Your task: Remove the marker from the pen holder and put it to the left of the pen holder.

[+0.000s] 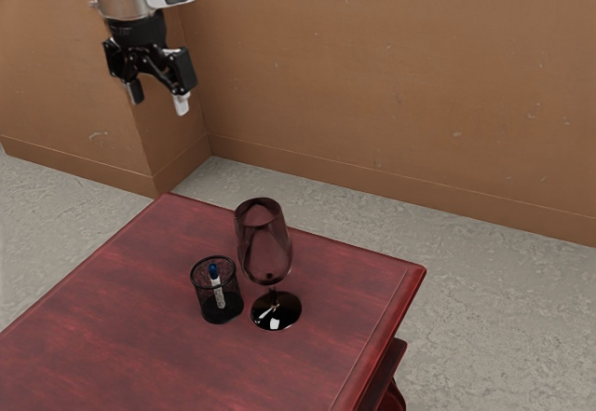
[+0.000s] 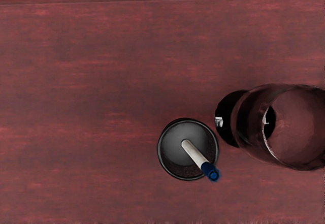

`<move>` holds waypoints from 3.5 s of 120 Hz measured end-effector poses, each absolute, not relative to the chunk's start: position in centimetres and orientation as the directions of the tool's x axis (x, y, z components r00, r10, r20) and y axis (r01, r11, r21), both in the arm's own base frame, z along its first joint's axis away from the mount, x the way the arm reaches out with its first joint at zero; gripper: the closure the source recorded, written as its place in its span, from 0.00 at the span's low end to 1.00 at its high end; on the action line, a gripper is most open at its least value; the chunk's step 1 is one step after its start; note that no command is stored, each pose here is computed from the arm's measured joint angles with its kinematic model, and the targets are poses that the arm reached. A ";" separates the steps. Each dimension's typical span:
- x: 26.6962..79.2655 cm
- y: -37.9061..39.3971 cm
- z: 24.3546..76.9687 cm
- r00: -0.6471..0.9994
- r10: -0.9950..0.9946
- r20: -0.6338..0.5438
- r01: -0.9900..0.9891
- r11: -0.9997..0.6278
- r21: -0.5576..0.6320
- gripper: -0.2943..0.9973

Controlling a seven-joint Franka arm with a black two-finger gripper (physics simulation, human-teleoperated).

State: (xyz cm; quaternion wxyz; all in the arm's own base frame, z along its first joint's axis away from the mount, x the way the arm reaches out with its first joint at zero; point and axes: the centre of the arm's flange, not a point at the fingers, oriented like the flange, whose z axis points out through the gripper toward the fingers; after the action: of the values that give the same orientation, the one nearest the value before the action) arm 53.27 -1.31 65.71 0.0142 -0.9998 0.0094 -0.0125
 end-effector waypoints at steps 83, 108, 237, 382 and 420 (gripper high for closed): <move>54.4 0.6 49.7 0.997 -0.015 -0.071 -0.027 -0.983 -0.180 0.23; 49.3 -3.7 43.2 0.970 -0.241 -0.009 -0.237 -0.945 -0.224 0.23; 47.8 -8.7 34.9 0.794 -0.603 0.083 -0.570 -0.784 -0.245 0.50; 46.5 -7.9 40.1 0.776 -0.623 0.101 -0.569 -0.759 -0.316 0.82; 47.1 -2.0 49.2 0.943 -0.301 0.142 -0.281 -0.949 -0.144 0.83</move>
State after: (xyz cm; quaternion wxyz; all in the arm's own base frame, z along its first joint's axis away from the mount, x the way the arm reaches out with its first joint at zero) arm 47.06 -1.98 49.16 0.0608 -0.9838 0.1479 -0.0815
